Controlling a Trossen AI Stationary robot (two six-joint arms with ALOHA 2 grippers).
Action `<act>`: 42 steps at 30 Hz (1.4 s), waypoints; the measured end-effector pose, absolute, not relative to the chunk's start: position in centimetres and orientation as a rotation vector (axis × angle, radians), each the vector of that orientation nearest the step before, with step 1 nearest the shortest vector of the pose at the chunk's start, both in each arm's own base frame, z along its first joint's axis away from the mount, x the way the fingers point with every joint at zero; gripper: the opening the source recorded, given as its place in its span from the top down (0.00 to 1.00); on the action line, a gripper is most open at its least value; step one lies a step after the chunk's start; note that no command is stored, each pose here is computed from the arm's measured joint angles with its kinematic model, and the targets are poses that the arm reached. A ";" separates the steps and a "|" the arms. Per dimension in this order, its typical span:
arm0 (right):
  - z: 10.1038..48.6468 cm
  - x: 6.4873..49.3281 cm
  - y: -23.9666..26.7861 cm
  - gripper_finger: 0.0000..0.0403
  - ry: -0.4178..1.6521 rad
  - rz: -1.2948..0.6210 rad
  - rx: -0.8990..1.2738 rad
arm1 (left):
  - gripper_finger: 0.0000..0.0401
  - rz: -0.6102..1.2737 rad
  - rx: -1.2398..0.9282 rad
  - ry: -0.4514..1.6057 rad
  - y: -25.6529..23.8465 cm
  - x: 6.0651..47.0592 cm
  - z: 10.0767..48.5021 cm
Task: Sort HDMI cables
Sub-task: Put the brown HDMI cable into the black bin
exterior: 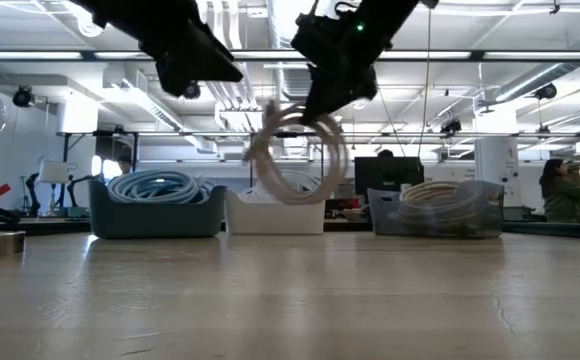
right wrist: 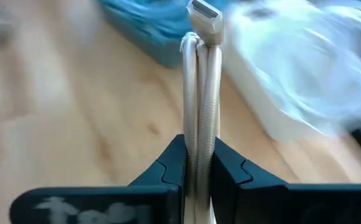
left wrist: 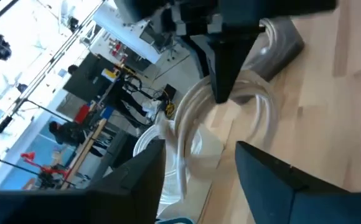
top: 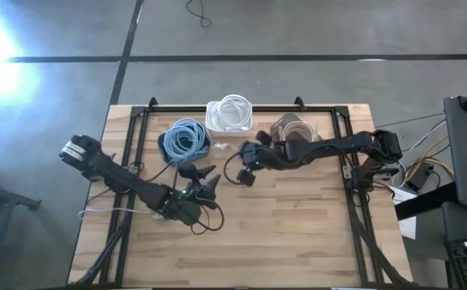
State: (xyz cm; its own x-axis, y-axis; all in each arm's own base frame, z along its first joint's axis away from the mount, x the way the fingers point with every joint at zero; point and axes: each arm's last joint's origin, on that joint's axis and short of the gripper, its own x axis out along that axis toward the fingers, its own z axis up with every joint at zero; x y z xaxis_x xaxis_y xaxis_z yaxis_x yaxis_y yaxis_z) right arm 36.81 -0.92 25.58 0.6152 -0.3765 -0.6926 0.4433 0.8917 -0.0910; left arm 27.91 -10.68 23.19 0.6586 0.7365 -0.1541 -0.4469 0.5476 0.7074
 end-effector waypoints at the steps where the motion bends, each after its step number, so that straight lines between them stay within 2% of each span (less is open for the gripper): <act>1: 25.9 36.6 -1.0 0.91 0.799 -0.526 0.102 | 0.50 0.735 0.671 0.461 -10.6 27.9 23.5; 4: 27.0 35.7 -1.5 0.91 0.879 -0.636 0.109 | 0.48 0.746 0.645 0.442 -10.3 27.6 24.4; 10: 30.4 33.5 -2.8 0.91 1.008 -0.739 0.104 | 0.48 0.774 0.602 0.423 -9.1 26.5 26.3; 18: 34.0 28.3 -5.6 0.91 0.991 -0.871 0.216 | 0.48 0.763 0.552 0.476 -7.2 23.8 27.5; 23: 32.3 25.7 -7.2 0.91 0.999 -0.904 0.291 | 0.48 0.696 0.461 0.509 -6.3 21.4 28.3; 29: 28.7 23.9 -8.4 0.91 0.993 -0.779 0.413 | 0.48 0.715 0.412 0.533 -5.3 19.2 28.8; 37: 26.3 21.0 -9.1 0.90 1.025 -0.779 0.494 | 0.48 0.719 0.416 0.548 -5.2 18.8 28.7; 42: 26.1 19.7 -9.6 0.84 1.017 -0.819 0.515 | 0.48 0.720 0.419 0.550 -5.2 18.9 28.7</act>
